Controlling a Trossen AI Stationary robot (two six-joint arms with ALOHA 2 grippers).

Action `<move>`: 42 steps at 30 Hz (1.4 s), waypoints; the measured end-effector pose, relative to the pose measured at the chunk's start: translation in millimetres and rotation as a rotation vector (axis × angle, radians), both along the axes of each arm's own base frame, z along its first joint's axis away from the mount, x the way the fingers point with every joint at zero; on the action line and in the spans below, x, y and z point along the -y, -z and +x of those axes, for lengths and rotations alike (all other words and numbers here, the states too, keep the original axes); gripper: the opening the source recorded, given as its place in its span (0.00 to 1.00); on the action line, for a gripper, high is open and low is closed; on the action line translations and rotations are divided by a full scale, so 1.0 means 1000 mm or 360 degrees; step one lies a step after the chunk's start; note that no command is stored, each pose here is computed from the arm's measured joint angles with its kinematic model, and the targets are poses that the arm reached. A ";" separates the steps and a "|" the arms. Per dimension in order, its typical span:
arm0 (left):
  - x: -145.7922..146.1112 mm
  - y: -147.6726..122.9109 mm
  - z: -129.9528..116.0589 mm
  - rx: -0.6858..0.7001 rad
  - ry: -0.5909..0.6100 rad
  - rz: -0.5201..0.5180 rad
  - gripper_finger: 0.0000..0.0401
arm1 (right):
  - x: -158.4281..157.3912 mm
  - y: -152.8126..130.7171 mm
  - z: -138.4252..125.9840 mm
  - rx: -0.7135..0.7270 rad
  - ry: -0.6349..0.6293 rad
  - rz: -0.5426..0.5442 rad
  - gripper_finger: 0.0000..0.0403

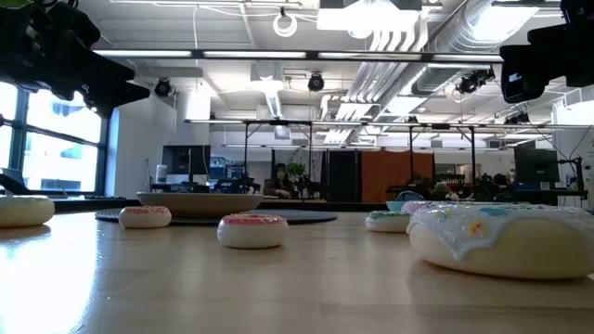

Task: Pick & Place donuts
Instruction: Put the big blue donut on the white plate

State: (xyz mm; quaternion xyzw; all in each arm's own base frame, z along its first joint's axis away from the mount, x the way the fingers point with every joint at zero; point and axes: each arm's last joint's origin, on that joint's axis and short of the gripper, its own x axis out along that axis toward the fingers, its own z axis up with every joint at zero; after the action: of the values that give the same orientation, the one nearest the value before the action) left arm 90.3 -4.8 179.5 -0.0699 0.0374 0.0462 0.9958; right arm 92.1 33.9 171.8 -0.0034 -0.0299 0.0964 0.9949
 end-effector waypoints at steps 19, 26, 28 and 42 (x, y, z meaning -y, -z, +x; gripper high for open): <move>0.003 -0.001 0.000 0.0009 0.0113 -0.0330 0.57 | 0.000 0.000 0.000 0.0000 0.0001 0.0000 0.38; -0.001 -0.038 -0.012 0.0060 0.0015 -0.0455 0.53 | 0.000 0.000 0.000 0.0003 0.0014 -0.0005 0.38; -0.001 -0.053 -0.018 -0.0011 0.0015 -0.0444 0.50 | 0.001 0.000 0.000 0.0008 0.0039 -0.0037 0.38; 0.008 -0.061 0.009 -0.0975 0.0153 -0.0523 0.48 | 0.001 0.000 0.000 0.0025 0.0067 -0.0132 0.38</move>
State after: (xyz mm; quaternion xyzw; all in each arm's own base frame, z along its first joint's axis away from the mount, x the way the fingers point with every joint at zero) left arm 99.4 -12.8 240.8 -0.2104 0.3447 0.0113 0.9147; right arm 92.3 32.9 171.9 -0.0461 -0.0335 0.0765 0.9954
